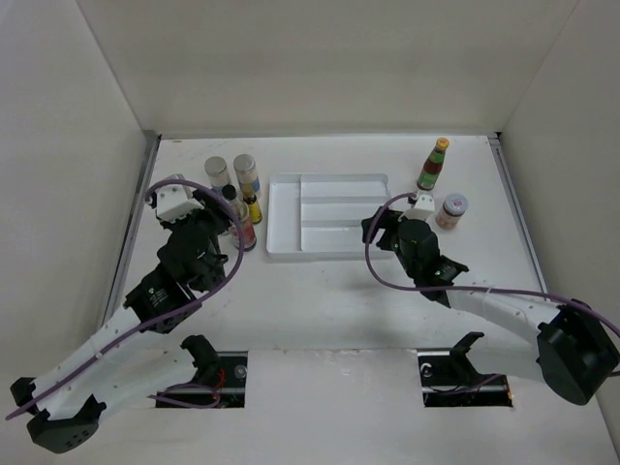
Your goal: Organize the condiment bottles
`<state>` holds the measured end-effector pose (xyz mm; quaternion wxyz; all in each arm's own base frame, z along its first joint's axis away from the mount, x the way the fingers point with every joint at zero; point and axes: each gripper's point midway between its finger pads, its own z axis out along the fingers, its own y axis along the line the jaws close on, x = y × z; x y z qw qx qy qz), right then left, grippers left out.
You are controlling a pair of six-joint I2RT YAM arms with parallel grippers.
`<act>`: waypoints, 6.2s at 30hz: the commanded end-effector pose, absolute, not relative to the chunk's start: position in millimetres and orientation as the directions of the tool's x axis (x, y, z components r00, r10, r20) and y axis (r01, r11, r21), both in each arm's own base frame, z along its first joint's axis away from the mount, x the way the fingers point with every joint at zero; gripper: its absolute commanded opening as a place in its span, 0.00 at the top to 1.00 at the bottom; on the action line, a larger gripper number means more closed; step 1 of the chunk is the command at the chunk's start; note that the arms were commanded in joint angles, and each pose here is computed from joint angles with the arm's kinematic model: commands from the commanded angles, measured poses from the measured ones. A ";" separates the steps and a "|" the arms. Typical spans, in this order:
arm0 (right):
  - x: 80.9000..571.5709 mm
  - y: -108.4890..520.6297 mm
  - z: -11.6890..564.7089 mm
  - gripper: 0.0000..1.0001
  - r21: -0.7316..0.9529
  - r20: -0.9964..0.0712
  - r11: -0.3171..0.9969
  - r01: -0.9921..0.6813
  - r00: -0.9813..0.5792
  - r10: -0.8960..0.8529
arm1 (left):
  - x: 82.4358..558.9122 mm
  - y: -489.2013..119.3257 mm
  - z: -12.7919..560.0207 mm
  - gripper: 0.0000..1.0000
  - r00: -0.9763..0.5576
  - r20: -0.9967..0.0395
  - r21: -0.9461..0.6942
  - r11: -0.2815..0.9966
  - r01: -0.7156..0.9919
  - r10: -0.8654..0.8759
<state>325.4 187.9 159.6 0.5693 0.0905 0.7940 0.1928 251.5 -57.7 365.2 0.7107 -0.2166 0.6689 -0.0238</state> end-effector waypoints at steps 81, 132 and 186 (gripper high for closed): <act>324.3 203.2 191.6 0.24 0.519 -0.848 0.824 -0.226 -0.258 0.463 | 486.2 -184.4 386.4 0.90 0.068 -0.974 -0.219 0.974 -0.057 -0.215; 330.5 209.8 181.5 0.55 0.495 -0.858 0.841 -0.220 -0.279 0.432 | 402.0 -114.6 225.3 0.46 -0.181 -0.947 -0.225 0.951 -0.211 -0.264; 331.5 183.5 180.7 0.35 0.520 -0.844 0.842 -0.146 -0.237 0.481 | 427.8 -258.8 310.8 0.84 -0.104 -0.957 -0.280 0.956 0.089 -0.271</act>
